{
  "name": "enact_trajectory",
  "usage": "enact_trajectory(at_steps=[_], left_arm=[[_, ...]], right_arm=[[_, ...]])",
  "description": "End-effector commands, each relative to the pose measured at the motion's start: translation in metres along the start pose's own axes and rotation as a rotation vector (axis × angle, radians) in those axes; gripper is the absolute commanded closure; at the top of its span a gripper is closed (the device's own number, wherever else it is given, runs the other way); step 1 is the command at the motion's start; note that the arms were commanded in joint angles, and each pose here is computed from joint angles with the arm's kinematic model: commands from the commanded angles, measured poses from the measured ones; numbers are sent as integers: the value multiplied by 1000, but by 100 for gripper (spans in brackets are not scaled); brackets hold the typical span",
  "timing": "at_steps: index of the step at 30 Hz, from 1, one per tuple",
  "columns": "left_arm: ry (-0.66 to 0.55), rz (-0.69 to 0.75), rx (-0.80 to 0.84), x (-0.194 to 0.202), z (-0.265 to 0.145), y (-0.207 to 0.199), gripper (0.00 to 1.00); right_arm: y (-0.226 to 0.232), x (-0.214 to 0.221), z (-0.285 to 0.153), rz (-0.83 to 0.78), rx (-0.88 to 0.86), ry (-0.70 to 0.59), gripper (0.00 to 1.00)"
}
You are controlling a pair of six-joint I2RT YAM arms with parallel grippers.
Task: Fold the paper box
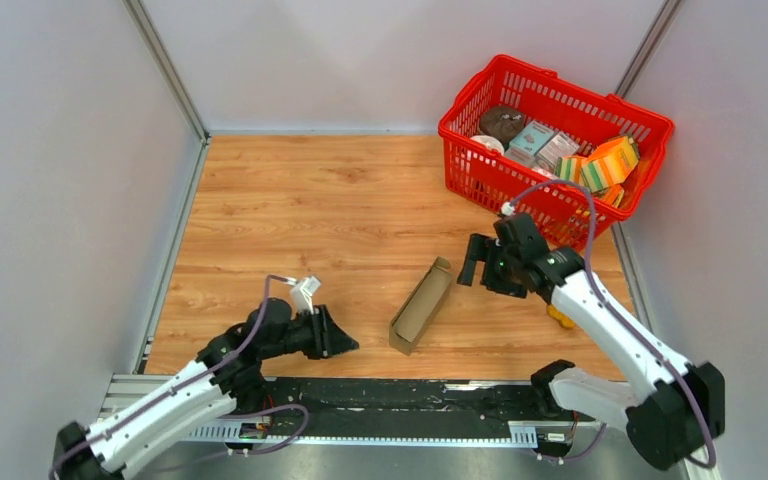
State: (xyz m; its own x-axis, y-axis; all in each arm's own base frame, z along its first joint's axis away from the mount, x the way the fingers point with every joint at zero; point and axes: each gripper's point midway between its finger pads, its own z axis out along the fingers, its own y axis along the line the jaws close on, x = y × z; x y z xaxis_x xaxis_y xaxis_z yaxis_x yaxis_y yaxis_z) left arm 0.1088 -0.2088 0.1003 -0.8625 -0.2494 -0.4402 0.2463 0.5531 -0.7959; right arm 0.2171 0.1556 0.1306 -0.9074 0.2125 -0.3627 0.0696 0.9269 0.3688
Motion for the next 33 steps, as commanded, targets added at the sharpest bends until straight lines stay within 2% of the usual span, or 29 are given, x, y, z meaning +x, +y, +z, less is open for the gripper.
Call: enact_trajectory(at_steps=[1,5,7,8,9,11,13,16,21,28,33], left_arm=[[-13,-17,11,1,19,-29,62],[74,-5,-23,22,43,-40,71],[78,-33,5,23,60,-50,75],[80,-45,10,24,65,-51,76],[101,-75,-22,30,73,-44,77],[100,-95,19,28,83,-53,77],[121,-117,21,32,95,-55,78],[117,-147,12,33,110,-52,80],[78,-208,-57,28,120,-29,82],[41,-244,-124,8,118,5,83],[-28,-207,-204,-23,107,29,83]], right_arm=[[-36,-73,-23,-38,120,-472,17],[-47,-84,-21,-46,166,-499,33],[-31,-89,-6,-49,45,-485,35],[-33,-83,14,-44,34,-424,34],[-17,-84,22,-58,-79,-387,34],[-16,-76,50,-58,-108,-276,33],[4,-74,58,-103,-211,-210,43],[5,-69,80,-113,-234,-157,48],[6,-61,91,-118,-279,-147,48],[10,-21,95,-74,-342,-72,49],[8,-3,86,48,-324,-102,49]])
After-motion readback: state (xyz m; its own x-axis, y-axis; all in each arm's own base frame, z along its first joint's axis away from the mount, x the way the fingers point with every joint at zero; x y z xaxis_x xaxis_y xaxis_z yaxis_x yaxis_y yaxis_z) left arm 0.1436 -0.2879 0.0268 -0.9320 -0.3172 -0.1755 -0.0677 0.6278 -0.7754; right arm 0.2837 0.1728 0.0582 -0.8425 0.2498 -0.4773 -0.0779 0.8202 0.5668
